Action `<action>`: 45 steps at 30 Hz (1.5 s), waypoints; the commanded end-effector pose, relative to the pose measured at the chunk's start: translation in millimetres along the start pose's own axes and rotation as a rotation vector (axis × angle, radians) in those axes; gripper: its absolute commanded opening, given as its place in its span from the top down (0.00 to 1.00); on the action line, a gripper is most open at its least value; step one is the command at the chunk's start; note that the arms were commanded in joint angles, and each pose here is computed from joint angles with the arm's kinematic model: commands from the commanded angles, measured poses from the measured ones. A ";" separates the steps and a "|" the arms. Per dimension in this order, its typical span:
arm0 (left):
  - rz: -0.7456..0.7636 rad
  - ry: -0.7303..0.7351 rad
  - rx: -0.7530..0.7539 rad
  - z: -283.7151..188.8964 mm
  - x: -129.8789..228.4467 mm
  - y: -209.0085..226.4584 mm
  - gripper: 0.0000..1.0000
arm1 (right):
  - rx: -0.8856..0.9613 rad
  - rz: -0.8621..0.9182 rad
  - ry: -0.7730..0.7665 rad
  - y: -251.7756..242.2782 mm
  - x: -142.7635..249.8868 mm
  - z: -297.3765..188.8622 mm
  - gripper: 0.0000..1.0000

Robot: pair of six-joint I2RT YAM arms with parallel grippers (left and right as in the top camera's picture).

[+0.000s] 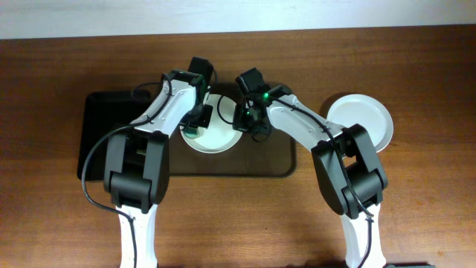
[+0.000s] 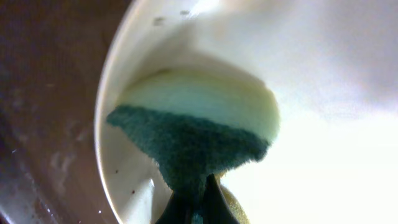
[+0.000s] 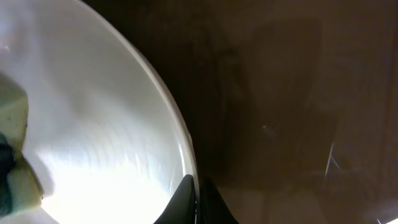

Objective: Clean dirty plates on tray and stack at the side
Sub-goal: 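Lift the sponge away from the plate with the left gripper, then lift the white plate with the right gripper and stack it on the right plates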

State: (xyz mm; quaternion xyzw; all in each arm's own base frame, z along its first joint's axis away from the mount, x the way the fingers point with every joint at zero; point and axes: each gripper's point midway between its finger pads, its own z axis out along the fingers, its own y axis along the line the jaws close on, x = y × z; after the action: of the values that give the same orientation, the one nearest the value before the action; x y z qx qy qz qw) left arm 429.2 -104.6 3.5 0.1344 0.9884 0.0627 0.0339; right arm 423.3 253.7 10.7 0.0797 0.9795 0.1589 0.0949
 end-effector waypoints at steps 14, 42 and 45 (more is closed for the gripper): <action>0.195 -0.407 0.362 24.9 -90.5 -35.3 1.00 | 0.050 0.004 0.079 -18.1 20.3 24.3 0.96; -0.189 -0.127 0.536 -71.3 -44.9 67.9 0.99 | -0.017 -0.053 -0.004 -15.1 -13.1 -25.7 0.96; -0.173 -0.095 0.524 -64.0 -39.5 58.3 1.00 | 0.245 -0.198 -0.211 -45.3 -37.3 -106.0 0.96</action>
State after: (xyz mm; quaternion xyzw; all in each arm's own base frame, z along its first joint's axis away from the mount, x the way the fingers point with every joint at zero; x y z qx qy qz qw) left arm 480.0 -61.9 76.5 0.0573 0.9739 -0.2127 0.0541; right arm 417.3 210.1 34.4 0.0428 0.9882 0.1102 0.0976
